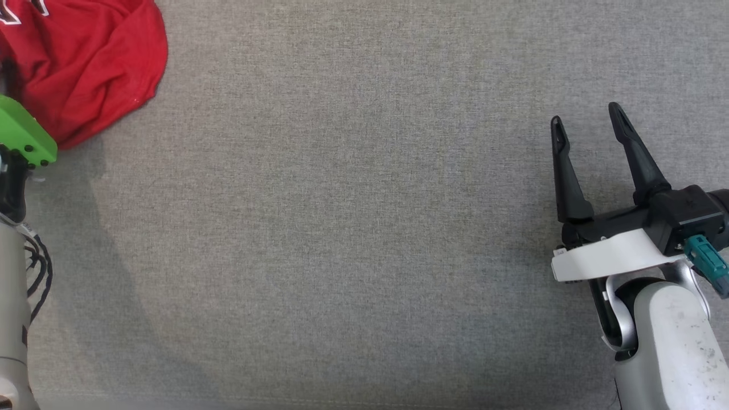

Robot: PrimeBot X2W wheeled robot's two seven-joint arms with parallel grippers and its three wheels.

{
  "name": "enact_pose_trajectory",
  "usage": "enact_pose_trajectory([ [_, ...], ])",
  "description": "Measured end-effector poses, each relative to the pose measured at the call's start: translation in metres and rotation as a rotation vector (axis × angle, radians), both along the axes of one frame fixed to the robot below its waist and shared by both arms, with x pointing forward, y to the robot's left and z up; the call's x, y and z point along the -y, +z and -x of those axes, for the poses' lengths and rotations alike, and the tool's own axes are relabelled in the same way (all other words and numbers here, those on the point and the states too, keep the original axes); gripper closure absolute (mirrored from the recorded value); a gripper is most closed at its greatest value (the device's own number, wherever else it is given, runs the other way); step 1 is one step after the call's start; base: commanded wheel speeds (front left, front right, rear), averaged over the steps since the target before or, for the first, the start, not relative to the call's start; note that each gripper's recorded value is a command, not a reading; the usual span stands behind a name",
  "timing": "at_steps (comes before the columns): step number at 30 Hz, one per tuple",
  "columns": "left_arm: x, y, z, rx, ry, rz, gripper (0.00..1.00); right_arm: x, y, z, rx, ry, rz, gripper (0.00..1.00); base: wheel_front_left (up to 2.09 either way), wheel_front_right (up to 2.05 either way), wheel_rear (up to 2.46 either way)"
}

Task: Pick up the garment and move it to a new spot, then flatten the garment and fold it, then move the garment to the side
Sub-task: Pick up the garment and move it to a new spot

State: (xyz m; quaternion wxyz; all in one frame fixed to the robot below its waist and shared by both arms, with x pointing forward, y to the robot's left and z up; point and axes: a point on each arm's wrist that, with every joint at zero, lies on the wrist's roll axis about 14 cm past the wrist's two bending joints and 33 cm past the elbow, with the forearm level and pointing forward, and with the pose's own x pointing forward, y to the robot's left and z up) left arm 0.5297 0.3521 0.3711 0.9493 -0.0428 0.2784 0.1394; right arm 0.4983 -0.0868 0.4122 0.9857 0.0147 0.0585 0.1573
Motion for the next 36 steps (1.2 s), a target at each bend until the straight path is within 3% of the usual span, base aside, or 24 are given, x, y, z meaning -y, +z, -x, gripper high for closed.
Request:
enact_pose_trajectory([
  [11, -0.017, 0.086, -0.019, 0.21, -0.039, -0.105, 1.0, -0.001, 0.025, 0.01, 0.049, -0.005, -0.065, 0.0, 0.0, 0.0, 0.0],
  [17, 0.01, 0.161, -0.038, 0.346, -0.15, -0.151, 1.0, 0.011, 0.047, 0.023, 0.09, -0.04, -0.11, 0.0, 0.0, 0.0, 0.0],
  [21, 0.051, 0.215, -0.048, 0.448, -0.262, -0.163, 1.0, 0.028, 0.06, 0.035, 0.114, -0.09, -0.129, 0.0, 0.0, 0.0, 0.0],
  [26, 0.134, 0.284, -0.058, 0.605, -0.441, -0.129, 1.0, 0.059, 0.073, 0.053, 0.136, -0.175, -0.143, 0.0, 0.0, 0.0, 0.0],
  [36, 0.308, 0.395, -0.036, 0.891, -0.749, 0.052, 1.0, 0.116, 0.094, 0.09, 0.18, -0.338, -0.164, 0.0, 0.0, 0.0, 0.0],
])
